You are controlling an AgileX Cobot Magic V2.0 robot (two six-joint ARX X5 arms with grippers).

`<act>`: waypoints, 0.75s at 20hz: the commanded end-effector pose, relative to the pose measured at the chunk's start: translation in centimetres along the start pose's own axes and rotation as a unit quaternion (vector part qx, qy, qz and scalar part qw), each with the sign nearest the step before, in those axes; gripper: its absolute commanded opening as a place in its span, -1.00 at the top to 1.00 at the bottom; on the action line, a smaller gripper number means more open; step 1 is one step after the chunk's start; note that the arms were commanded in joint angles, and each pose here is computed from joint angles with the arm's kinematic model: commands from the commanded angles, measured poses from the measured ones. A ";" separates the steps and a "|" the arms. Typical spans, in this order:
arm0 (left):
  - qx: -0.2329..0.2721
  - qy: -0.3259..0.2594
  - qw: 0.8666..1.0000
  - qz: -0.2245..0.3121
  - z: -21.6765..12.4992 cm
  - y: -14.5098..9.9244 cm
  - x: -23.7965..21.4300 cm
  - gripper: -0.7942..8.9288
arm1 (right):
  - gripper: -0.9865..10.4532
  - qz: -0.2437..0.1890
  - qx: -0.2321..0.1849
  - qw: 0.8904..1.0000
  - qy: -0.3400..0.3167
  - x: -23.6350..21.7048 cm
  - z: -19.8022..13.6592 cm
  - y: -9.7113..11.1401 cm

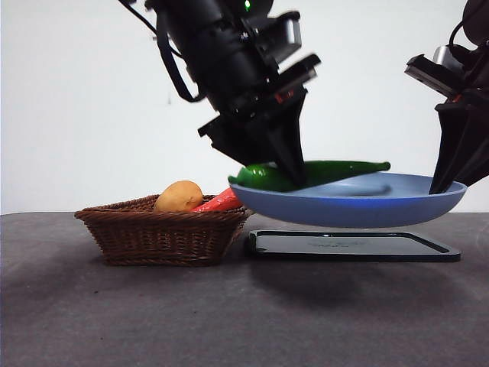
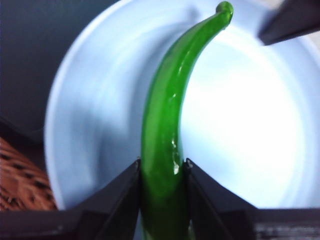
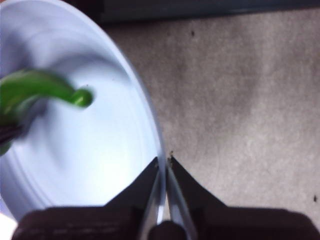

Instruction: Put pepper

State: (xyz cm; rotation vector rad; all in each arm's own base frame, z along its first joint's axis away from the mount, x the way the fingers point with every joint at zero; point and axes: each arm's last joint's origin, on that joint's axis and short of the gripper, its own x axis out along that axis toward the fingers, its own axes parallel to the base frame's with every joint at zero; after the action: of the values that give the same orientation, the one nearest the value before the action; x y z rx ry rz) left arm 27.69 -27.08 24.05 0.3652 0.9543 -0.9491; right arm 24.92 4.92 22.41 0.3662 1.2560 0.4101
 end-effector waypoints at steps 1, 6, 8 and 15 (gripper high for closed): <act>0.006 -0.002 1.000 0.001 0.4 -0.4 0.7 0.60 | 0.82 0.006 -0.004 1.000 -0.004 0.0 0.4 0.3; 0.006 0.000 1.000 0.001 0.4 -0.4 0.8 0.49 | 0.82 0.007 -0.012 1.000 -0.004 0.0 0.4 0.4; 0.006 -0.001 1.000 0.001 0.4 -0.4 0.8 0.40 | 0.82 0.007 -0.012 1.000 -0.004 0.0 0.4 0.4; 0.006 -0.023 1.000 0.003 0.7 -0.8 -1.5 0.40 | 0.82 0.006 -0.013 1.000 -0.004 0.0 0.4 0.3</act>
State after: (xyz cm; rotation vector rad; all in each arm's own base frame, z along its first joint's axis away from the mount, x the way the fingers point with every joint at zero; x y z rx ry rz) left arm 27.19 -26.85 25.10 0.3642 0.9334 -0.9462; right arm 24.89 5.05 22.40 0.3591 1.2569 0.4173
